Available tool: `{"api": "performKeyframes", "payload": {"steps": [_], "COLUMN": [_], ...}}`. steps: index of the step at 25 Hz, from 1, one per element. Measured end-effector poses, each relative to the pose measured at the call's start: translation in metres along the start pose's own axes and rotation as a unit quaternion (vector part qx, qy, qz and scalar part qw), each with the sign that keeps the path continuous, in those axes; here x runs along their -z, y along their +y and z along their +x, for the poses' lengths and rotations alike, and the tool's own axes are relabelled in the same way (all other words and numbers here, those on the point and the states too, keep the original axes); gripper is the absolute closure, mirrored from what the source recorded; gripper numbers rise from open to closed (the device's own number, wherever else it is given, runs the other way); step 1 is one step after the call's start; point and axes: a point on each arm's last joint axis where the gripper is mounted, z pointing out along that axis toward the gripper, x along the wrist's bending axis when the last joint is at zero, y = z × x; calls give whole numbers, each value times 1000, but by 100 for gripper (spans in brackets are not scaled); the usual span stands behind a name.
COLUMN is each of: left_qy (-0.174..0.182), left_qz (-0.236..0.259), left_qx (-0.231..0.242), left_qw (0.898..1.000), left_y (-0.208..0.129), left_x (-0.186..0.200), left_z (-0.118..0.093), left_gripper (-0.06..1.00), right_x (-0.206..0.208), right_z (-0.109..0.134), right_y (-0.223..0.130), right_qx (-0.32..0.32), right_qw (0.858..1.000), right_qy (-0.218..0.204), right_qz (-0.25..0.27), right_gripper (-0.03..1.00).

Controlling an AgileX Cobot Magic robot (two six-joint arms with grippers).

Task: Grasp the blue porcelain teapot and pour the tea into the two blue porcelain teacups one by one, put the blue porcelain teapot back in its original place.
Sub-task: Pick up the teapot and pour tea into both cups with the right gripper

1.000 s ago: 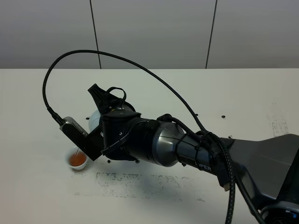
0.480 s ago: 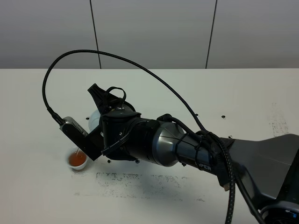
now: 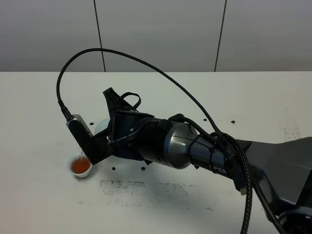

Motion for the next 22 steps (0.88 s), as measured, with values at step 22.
{"api": "performKeyframes", "payload": {"steps": [22], "left_qy": [0], "left_qz": [0], "left_qx": [0], "left_qw": [1000], "left_y": [0], "left_x": [0], "left_z": [0], "left_gripper": [49], "right_x": [89], "right_z": [25], "right_y": [-42], "right_qx": [-499], "right_qw": [832], "right_qy": [181], "right_qz": [-160], "right_gripper": [92]}}
